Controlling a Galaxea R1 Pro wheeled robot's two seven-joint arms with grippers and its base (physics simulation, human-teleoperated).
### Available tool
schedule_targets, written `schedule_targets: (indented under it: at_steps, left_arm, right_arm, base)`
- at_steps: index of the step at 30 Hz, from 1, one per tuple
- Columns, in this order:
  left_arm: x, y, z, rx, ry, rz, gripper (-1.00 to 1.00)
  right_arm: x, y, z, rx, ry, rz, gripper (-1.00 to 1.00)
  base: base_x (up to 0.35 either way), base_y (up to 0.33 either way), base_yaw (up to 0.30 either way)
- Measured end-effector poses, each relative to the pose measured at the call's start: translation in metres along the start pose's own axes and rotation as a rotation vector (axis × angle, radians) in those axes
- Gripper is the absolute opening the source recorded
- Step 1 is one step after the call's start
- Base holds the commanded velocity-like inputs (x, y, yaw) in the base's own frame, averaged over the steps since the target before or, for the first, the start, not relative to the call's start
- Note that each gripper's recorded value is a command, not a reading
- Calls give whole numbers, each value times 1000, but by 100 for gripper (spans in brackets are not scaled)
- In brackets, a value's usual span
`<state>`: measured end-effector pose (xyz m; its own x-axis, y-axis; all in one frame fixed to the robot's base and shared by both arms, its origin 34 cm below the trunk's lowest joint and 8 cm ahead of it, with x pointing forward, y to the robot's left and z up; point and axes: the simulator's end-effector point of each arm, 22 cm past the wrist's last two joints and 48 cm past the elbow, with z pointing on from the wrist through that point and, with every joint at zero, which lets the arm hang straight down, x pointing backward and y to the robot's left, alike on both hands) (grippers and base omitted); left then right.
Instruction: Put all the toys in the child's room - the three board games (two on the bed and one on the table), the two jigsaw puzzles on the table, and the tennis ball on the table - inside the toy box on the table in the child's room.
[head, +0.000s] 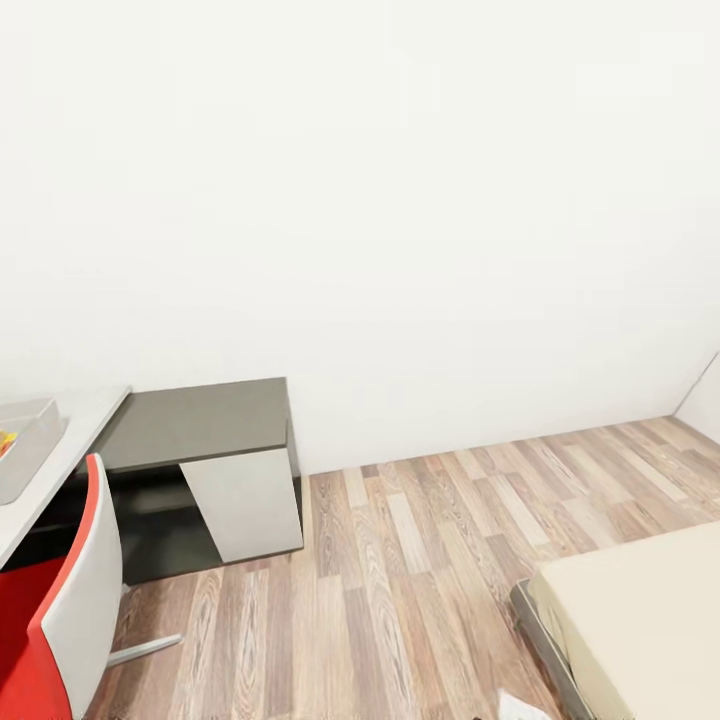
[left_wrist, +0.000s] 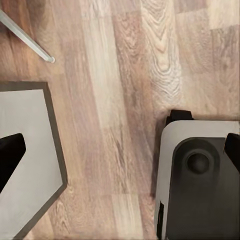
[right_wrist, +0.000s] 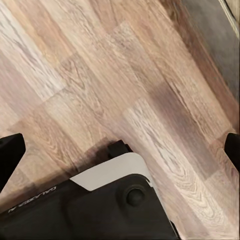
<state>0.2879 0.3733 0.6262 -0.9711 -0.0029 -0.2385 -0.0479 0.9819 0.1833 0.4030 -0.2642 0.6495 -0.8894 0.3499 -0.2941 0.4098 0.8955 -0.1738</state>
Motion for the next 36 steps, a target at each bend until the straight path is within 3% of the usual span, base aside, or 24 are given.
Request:
schedule_targets:
  at_steps: [9, 16, 21, 25, 32, 36]
  left_arm:
    - [36, -2, -3, 2, 56, 8, 100]
    - [44, -8, -4, 8, 69, 8, 100]
    - [41, -10, -4, 12, 61, 3, 100]
    - [44, -41, -6, 50, 69, -9, 100]
    - [44, -59, -8, 72, 68, -14, 100]
    - [44, -58, -8, 72, 69, -13, 100]
  right_arm:
    - [75, -36, 5, 55, 103, -38, 100]
    - [134, -70, 2, 98, 170, -61, 100]
    - [143, -89, 1, 125, 130, -44, 100]
    - [176, -118, -4, 161, 154, -50, 100]
    - [215, -99, -19, 132, 205, -52, 100]
    - [213, -110, -16, 148, 202, -50, 100]
  base:
    - [0, 0, 0]
    - [0, 0, 0]
    - [0, 0, 0]
    - [0, 0, 0]
    - [0, 0, 0]
    - [0, 0, 0]
